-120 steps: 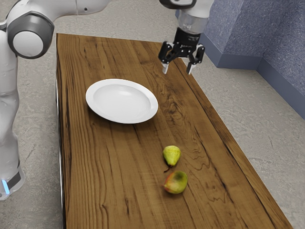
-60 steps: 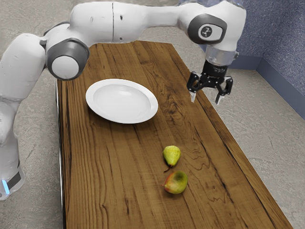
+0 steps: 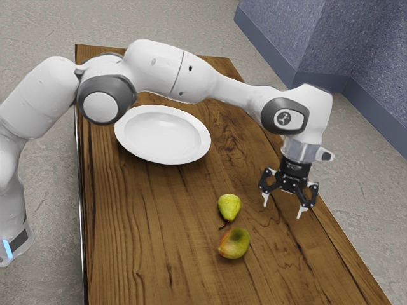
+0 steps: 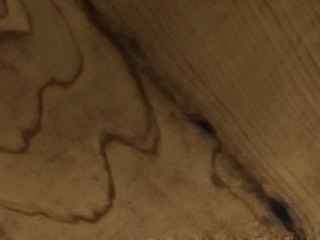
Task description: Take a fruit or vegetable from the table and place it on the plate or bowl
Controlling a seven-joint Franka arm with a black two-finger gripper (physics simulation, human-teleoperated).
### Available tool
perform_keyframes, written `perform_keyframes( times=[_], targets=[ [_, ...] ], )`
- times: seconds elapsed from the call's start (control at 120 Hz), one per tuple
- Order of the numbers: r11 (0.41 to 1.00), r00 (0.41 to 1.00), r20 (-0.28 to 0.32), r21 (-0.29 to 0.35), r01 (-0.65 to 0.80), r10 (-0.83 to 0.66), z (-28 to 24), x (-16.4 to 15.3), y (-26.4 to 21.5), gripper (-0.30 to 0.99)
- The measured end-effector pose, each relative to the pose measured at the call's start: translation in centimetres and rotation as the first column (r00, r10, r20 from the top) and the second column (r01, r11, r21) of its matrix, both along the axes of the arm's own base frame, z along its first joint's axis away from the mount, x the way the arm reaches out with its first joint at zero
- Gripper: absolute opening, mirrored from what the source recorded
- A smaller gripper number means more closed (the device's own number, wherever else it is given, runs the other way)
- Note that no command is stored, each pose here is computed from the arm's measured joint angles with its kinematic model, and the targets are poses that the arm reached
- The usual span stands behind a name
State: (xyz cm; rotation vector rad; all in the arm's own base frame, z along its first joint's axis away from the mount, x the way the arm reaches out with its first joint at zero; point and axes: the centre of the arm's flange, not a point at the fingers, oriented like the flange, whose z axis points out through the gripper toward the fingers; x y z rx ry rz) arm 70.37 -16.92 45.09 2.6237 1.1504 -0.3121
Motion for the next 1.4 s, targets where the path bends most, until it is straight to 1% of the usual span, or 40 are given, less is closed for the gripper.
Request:
perform_keyframes(
  times=[0.092,0.158,0.258,0.342,0.475,0.542,0.658,0.7,0.758,0.8,0.917,1.058,1.175,1.267,1.4],
  targets=[
    [0.998,0.998,0.040,-0.029,0.054,-0.053,-0.5,0.2,-1.4,0.69],
    [0.996,0.996,0.051,-0.043,0.079,-0.077,-1.1,-0.1,-1.7,0.69],
    [0.993,0.993,0.049,-0.052,0.110,-0.108,-1.6,-2.7,-2.3,0.68],
    [0.989,0.988,0.085,-0.063,0.137,-0.131,-0.9,-3.6,-3.2,0.68],
    [0.977,0.972,0.142,-0.075,0.201,-0.189,0.2,-4.4,-6.0,0.68],
    [0.975,0.967,0.163,-0.074,0.209,-0.195,0.5,-4.5,-6.0,0.68],
    [0.976,0.967,0.168,-0.069,0.208,-0.194,0.8,-5.7,-4.9,0.68],
    [0.974,0.967,0.155,-0.067,0.216,-0.203,0.3,-6.8,-5.0,0.68],
    [0.973,0.966,0.143,-0.058,0.223,-0.213,0.0,-9.3,-5.0,0.68],
    [0.972,0.964,0.148,-0.053,0.230,-0.220,0.2,-10.6,-5.0,0.68],
    [0.969,0.959,0.164,-0.044,0.242,-0.232,0.5,-12.8,-5.4,0.68],
    [0.970,0.956,0.182,-0.041,0.240,-0.229,0.4,-13.2,-5.3,0.68],
    [0.970,0.958,0.174,-0.045,0.239,-0.228,-0.5,-13.7,-5.4,0.68],
    [0.971,0.961,0.161,-0.051,0.235,-0.224,-1.4,-15.0,-5.5,0.68],
    [0.971,0.961,0.166,-0.060,0.232,-0.219,-1.9,-16.0,-6.0,0.68]
  ],
)
